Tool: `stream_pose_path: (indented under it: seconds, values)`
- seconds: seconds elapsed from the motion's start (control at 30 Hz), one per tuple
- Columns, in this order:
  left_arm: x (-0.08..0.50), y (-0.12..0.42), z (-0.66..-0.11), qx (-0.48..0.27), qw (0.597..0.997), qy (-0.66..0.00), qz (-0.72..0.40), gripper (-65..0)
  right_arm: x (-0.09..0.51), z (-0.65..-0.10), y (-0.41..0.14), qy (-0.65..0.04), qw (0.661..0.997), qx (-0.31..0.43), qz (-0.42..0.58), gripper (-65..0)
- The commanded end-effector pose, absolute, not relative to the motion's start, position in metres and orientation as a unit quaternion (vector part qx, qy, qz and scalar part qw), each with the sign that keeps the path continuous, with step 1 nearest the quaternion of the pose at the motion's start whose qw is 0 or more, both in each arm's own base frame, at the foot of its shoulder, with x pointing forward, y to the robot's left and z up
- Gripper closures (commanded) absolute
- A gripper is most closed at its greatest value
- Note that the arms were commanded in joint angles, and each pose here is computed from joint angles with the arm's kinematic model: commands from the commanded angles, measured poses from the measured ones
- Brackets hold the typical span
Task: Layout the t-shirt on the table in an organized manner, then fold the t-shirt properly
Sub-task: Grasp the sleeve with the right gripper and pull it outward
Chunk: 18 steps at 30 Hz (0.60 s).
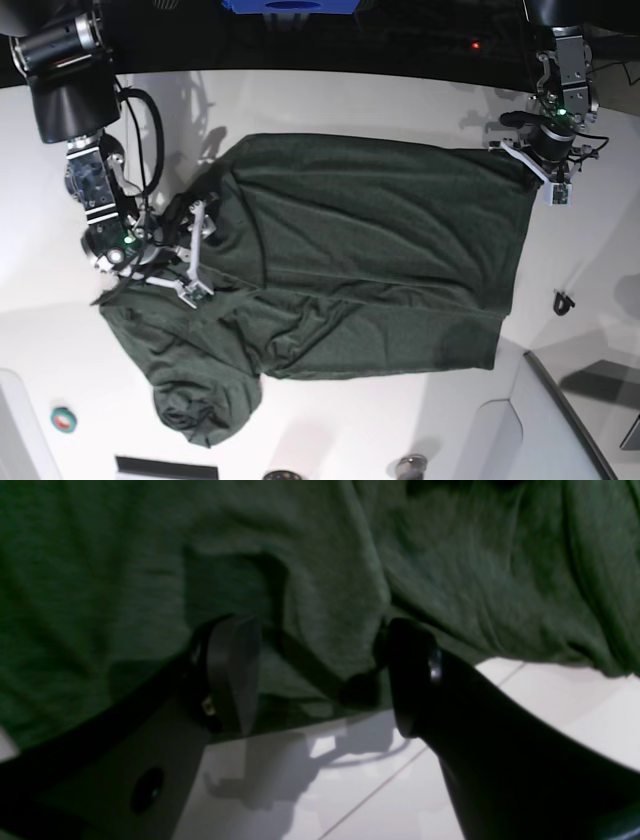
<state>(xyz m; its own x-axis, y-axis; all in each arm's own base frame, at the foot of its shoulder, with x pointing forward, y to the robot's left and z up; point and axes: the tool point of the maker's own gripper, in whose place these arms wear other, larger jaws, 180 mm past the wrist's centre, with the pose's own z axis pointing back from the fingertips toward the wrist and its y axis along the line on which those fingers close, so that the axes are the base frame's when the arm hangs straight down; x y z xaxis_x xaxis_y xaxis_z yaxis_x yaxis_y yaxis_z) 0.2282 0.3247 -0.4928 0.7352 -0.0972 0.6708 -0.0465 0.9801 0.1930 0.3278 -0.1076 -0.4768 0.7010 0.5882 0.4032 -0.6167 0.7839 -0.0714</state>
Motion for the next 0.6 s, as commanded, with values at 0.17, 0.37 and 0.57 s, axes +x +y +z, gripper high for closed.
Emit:
stream_pose_path:
  seconds: [0.17,0.37,0.57]
  values:
    - [0.191,0.325,-0.519,0.102,0.956,-0.275,-0.025,0.0,0.34,-0.466,-0.108,-0.225,0.917,0.032,0.327,-9.3]
    - [0.191,0.325,-0.519,0.102,0.956,-0.275,-0.025,0.0,0.337,-0.465,-0.113,-0.212,0.92,0.023,0.329,-1.2]
    - [0.19,0.325,-0.52,0.102,0.956,-0.274,-0.025,0.0,0.331,-0.442,-0.126,-0.225,0.913,-0.008,0.34,-1.1]
